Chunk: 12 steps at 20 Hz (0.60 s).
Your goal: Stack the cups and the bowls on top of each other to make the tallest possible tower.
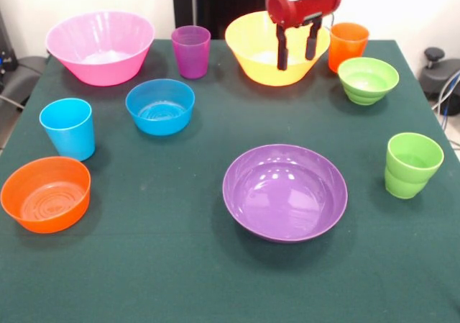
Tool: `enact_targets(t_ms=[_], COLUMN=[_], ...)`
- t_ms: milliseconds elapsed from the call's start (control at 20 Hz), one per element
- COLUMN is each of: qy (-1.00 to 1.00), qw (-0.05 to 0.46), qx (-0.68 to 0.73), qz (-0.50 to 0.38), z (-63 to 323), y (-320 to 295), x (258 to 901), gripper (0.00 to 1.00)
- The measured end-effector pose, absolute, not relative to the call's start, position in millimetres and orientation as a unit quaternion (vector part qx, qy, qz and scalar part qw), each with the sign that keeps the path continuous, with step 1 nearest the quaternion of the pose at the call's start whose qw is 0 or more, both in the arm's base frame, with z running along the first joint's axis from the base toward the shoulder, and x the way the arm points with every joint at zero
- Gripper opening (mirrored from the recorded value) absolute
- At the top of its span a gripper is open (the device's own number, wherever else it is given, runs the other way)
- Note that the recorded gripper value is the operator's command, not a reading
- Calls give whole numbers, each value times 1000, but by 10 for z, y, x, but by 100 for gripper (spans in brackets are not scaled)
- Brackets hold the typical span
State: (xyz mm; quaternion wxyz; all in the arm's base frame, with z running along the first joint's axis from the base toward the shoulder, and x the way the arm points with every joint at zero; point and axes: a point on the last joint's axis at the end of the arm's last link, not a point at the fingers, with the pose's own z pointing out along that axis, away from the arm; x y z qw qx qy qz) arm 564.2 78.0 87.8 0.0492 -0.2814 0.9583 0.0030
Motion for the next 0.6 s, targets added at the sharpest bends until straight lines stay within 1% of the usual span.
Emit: enact_targets(t_ms=[600], qy=[966], qw=[59], qx=[-252], qz=[3], z=[842], y=[437], x=[6126], gripper=[100])
